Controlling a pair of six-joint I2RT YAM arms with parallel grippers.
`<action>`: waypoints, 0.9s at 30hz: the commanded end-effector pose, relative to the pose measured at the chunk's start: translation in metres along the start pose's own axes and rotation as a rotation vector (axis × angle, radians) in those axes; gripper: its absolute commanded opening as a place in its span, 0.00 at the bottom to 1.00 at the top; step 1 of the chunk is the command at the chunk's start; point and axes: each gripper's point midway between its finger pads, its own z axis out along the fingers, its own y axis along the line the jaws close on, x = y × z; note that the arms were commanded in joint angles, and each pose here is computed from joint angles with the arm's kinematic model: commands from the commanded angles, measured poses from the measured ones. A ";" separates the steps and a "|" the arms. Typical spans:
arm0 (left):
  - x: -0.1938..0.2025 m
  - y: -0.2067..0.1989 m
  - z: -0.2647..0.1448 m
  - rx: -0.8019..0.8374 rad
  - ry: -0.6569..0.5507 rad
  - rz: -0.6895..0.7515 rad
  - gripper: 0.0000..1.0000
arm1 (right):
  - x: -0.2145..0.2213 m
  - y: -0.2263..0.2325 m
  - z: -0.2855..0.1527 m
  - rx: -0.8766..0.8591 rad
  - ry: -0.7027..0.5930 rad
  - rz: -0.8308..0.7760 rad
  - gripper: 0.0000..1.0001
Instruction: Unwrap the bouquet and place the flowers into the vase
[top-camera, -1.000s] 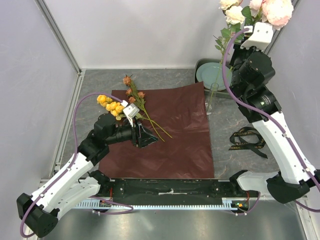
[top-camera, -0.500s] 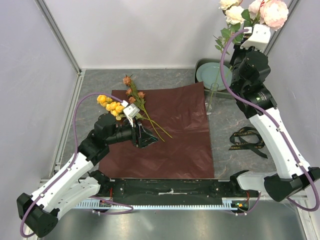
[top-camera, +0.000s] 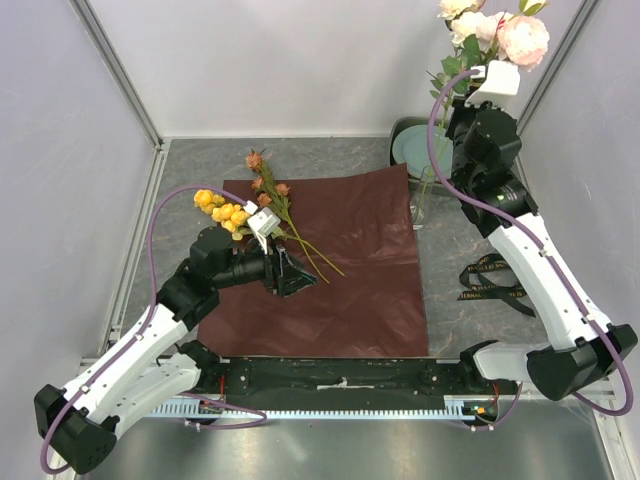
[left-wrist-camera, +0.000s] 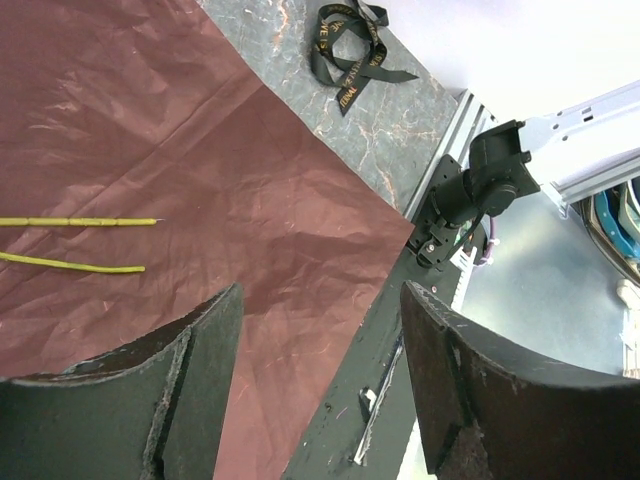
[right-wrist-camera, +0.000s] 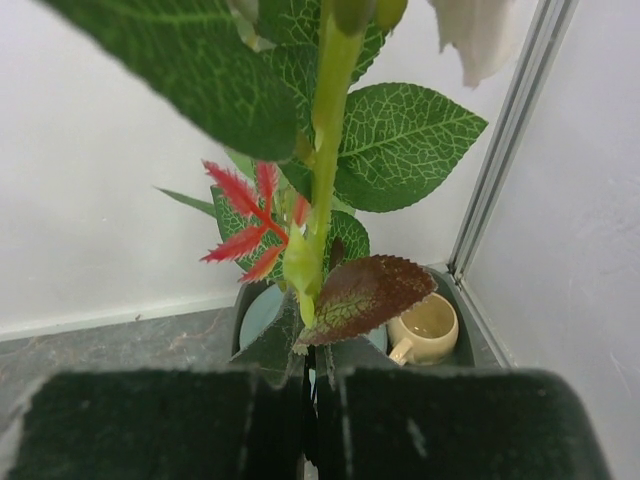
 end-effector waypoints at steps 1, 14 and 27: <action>-0.010 -0.002 0.000 -0.001 -0.020 0.051 0.72 | -0.006 0.001 0.003 -0.005 -0.060 0.041 0.00; -0.011 0.002 0.002 -0.012 -0.016 0.046 0.86 | 0.045 0.000 0.003 0.001 -0.036 0.056 0.00; -0.010 0.002 0.002 -0.014 -0.016 0.046 0.86 | 0.108 0.008 0.005 -0.024 0.020 0.030 0.06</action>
